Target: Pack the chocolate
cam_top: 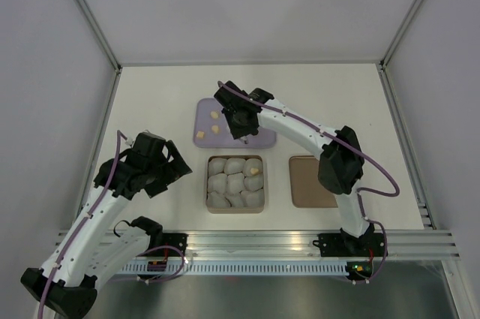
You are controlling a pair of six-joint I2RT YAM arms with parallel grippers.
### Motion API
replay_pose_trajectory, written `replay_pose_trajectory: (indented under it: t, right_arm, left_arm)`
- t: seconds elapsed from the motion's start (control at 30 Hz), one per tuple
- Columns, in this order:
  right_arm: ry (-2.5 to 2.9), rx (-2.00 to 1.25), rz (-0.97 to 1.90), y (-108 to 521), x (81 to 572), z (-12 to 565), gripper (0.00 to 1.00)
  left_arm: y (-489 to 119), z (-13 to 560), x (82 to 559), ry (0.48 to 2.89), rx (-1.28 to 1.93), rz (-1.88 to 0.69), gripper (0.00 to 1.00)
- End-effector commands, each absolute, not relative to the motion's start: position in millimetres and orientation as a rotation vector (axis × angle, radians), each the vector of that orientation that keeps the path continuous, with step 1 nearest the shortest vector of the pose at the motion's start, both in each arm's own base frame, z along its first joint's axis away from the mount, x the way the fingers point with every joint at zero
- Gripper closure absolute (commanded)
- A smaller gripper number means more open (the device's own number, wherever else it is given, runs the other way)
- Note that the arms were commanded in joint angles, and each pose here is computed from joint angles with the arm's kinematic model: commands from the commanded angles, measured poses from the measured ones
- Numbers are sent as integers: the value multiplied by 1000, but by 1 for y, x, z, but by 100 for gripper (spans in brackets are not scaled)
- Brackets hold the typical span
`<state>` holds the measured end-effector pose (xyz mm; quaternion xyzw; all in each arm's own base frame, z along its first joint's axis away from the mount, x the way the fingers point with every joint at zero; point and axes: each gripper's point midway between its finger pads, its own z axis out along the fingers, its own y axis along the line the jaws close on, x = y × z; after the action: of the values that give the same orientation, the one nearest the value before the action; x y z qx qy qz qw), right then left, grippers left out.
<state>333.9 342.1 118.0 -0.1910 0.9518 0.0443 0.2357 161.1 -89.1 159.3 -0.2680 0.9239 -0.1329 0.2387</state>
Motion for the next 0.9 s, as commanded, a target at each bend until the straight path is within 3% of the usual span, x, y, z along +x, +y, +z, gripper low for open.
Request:
replay_pose_trajectory:
  t: [0.0,0.5,0.87]
  right_arm:
    - [2509,-480,220,335,326,179,80]
    - [2631,-525,360,328,181,191,79]
    - [2628,-620,255,340,185,157,78]
  left_arm:
    - [-93,163,166,2509,-768,-397,0]
    - [-98,162,166,2528,-776,-418,0]
    - [-98,159,166,2531,-769,-416,0]
